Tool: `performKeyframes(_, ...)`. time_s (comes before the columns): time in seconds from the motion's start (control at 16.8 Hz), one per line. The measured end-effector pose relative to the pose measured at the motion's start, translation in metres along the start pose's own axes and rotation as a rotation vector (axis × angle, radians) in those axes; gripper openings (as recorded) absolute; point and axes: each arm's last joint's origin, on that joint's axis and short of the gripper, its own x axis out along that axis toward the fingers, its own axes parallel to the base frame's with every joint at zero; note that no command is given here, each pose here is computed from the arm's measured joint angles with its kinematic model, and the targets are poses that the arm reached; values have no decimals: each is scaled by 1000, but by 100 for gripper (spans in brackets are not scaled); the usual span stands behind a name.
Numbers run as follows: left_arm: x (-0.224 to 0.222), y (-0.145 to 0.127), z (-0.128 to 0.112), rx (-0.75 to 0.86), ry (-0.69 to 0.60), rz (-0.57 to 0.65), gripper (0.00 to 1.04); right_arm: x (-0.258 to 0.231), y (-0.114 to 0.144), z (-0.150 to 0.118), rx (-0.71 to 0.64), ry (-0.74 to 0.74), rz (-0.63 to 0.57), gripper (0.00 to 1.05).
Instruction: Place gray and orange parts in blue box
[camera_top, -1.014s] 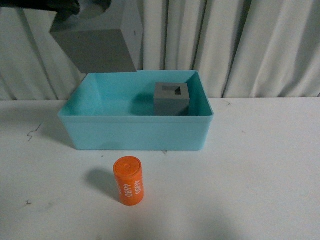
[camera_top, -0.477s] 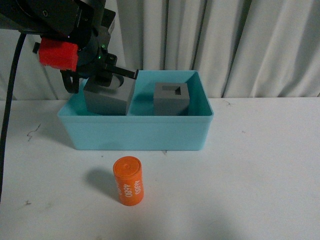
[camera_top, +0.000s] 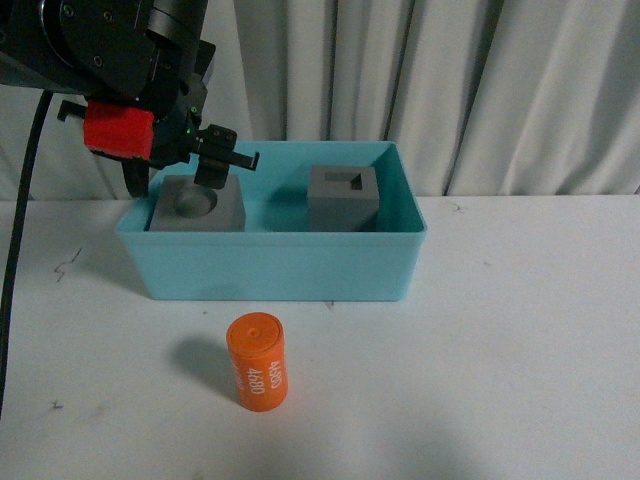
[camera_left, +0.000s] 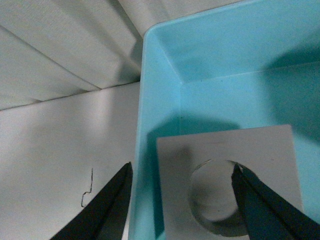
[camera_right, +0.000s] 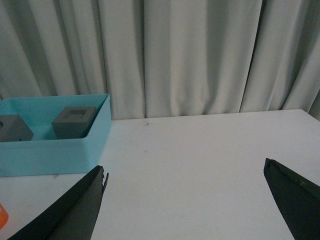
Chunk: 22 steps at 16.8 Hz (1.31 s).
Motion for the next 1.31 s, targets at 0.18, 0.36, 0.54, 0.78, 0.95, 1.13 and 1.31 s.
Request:
performKeyframes(0.18, -16, 5, -8, -41, 17, -48, 96, 0, 0, 0, 0, 0, 0, 98)
performKeyframes(0.36, -77, 18, -2, -159, -26, -216, 98, 0, 0, 0, 0, 0, 0, 98)
performKeyframes(0.54, -173, 39, -13, -282, -96, -481, 98, 0, 0, 0, 0, 0, 0, 98)
performKeyframes(0.78, -259, 72, -137, -404, 98, -488, 98, 0, 0, 0, 0, 0, 0, 98)
performKeyframes(0.95, -260, 90, -154, -447, -507, -261, 70, 0, 0, 0, 0, 2, -2, 98)
performKeyframes(1.13, -258, 103, -170, -371, -615, -197, 44, 0, 0, 0, 0, 0, -1, 98)
performKeyframes(1.31, -255, 112, -188, -323, -615, -187, 10, 0, 0, 0, 0, 0, -1, 98)
